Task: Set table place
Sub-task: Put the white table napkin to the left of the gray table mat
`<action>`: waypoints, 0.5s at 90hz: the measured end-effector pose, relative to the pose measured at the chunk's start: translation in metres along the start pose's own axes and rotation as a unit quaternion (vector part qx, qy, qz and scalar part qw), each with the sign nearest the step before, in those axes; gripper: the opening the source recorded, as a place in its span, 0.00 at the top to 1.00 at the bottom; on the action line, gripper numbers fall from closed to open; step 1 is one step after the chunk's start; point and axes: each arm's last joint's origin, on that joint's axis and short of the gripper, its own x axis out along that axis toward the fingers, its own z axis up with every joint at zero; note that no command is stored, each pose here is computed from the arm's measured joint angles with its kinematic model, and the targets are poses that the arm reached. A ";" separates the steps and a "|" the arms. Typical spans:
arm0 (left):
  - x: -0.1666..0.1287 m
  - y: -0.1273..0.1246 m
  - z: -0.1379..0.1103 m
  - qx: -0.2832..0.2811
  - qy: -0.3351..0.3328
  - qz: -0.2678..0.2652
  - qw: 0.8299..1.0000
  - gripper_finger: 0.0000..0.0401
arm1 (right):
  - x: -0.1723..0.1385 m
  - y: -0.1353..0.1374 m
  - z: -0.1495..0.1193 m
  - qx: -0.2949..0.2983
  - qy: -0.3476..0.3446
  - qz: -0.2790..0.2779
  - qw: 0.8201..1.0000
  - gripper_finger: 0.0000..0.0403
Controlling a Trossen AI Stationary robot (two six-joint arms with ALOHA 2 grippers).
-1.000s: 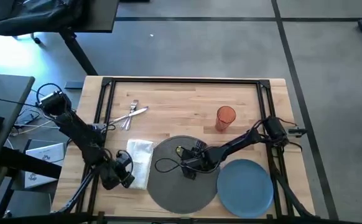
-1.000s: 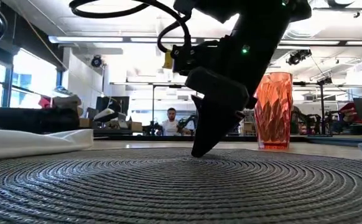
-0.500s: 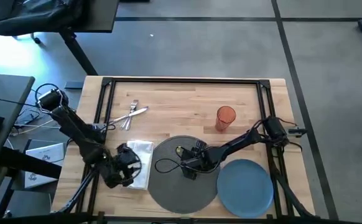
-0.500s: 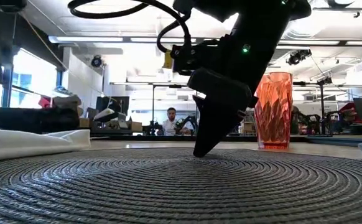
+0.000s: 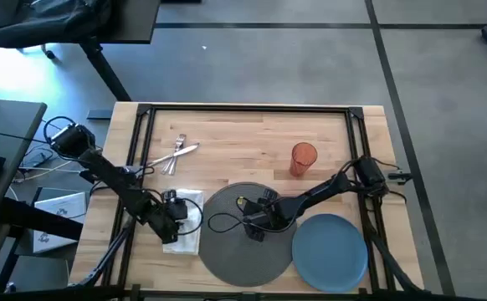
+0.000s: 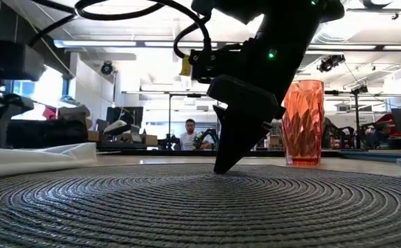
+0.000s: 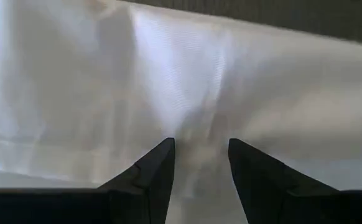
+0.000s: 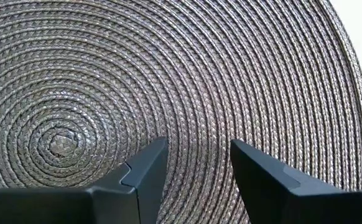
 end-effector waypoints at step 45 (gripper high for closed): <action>-0.016 -0.018 -0.006 -0.018 0.013 -0.015 1.000 0.66 | 0.000 0.000 0.000 -0.008 0.000 0.000 1.000 0.59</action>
